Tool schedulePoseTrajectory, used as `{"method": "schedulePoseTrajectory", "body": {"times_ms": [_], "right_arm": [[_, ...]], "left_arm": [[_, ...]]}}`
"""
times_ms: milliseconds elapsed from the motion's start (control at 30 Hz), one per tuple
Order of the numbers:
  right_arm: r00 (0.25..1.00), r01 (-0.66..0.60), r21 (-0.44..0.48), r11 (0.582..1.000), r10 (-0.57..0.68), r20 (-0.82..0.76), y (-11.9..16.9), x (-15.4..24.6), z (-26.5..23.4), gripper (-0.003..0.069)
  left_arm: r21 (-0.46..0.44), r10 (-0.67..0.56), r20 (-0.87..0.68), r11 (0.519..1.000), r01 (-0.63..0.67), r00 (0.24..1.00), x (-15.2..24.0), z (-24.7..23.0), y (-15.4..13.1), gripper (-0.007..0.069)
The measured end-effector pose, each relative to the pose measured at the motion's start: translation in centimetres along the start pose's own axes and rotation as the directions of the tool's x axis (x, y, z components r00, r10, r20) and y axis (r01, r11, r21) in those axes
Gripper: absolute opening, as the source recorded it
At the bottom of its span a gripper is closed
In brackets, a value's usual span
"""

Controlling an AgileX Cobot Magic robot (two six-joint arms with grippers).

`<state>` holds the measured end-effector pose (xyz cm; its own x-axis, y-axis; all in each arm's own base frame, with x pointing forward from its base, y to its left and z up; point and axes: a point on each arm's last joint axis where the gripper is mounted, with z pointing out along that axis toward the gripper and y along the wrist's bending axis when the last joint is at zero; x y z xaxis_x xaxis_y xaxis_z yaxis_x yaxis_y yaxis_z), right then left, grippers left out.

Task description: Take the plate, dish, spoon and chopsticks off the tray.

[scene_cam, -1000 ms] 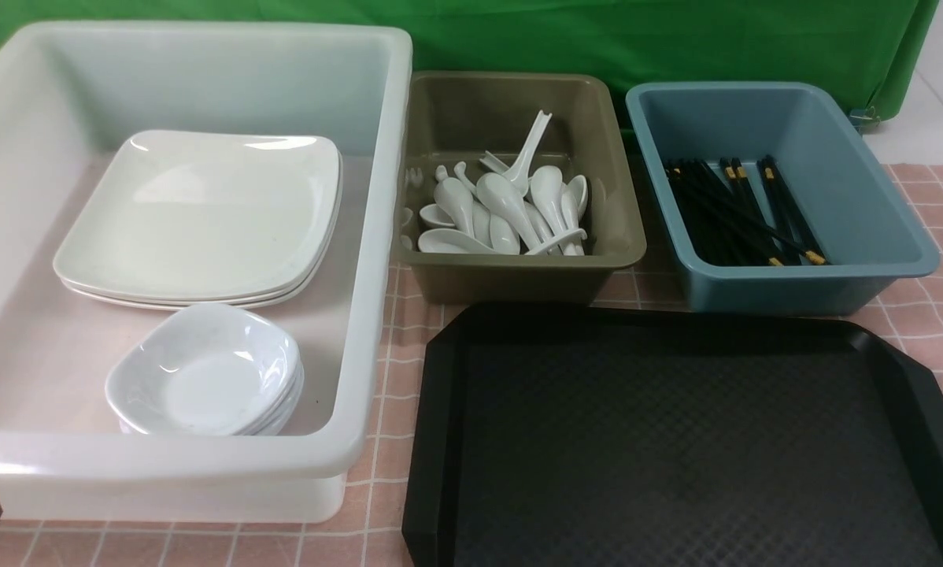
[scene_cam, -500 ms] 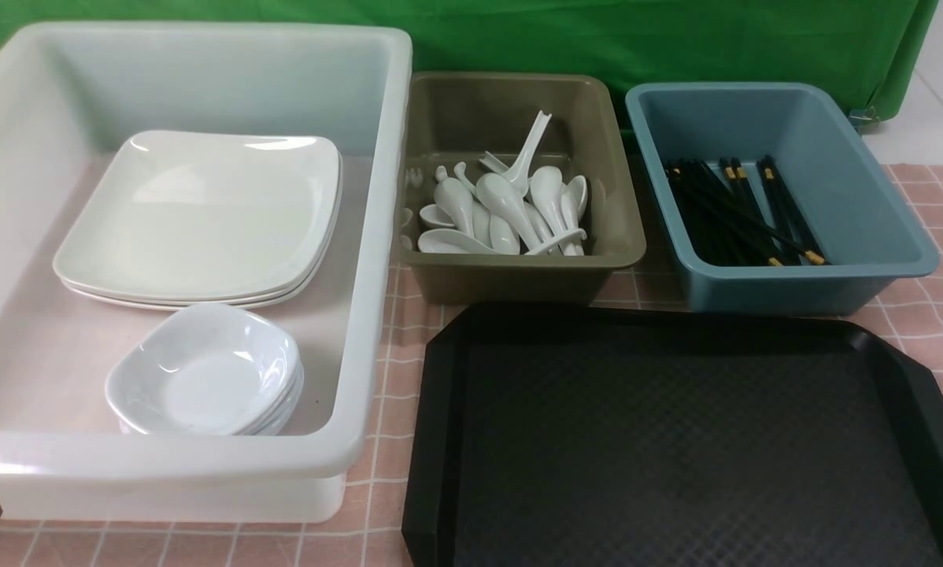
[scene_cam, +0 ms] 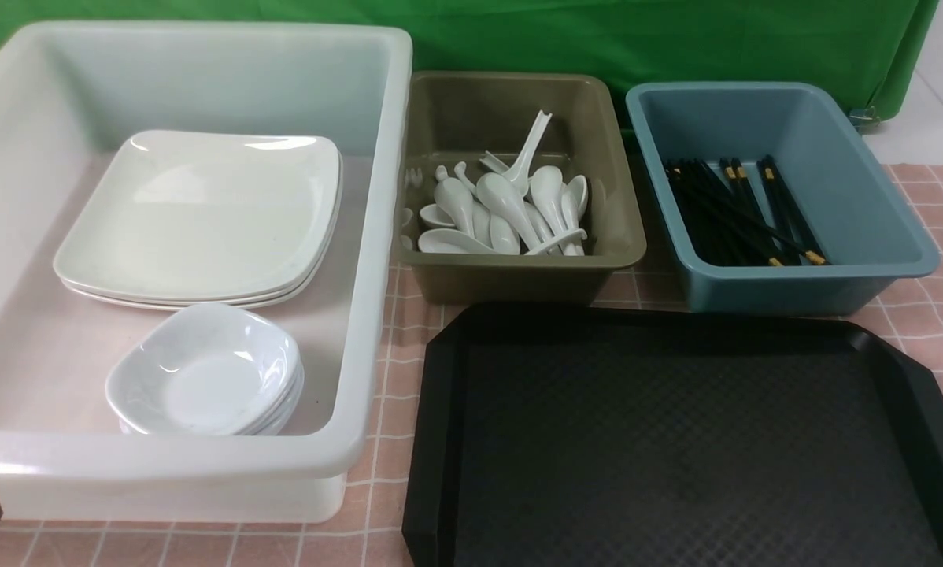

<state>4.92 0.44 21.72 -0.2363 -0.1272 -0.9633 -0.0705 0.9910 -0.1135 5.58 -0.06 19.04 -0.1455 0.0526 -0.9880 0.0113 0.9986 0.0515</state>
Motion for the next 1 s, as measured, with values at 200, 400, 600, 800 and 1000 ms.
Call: {"method": "schedulePoseTrajectory", "body": {"times_ms": [200, 400, 600, 800, 1000], "right_arm": [[0.999, -0.015, 0.004, 1.0, 0.015, -0.035, 0.3, 3.1, 1.2, 0.0239], [0.999, -0.015, 0.003, 1.0, 0.015, -0.038, 0.3, 3.2, 1.2, 0.0239], [0.999, -0.017, 0.003, 1.0, 0.017, -0.038, 0.3, 3.2, 1.2, 0.0239], [0.999, -0.019, 0.003, 1.0, 0.02, -0.038, 0.3, 3.2, 1.2, 0.0239], [0.999, -0.019, 0.003, 1.0, 0.02, -0.038, 0.3, 3.2, 1.2, 0.0239]], "left_arm": [[0.0, 0.001, -0.003, 1.0, -0.001, 1.0, 0.0, 0.0, 0.0, 0.0004], [0.0, 0.001, -0.003, 1.0, -0.001, 1.0, 0.0, 0.0, 0.0, 0.0004], [0.0, 0.002, -0.003, 1.0, -0.002, 1.0, 0.0, 0.0, 0.0, 0.0004], [0.0, 0.002, -0.003, 1.0, -0.002, 1.0, 0.0, 0.0, 0.0, 0.0004], [0.0, 0.002, -0.003, 1.0, -0.002, 1.0, 0.0, 0.0, 0.0, 0.0004]]}}
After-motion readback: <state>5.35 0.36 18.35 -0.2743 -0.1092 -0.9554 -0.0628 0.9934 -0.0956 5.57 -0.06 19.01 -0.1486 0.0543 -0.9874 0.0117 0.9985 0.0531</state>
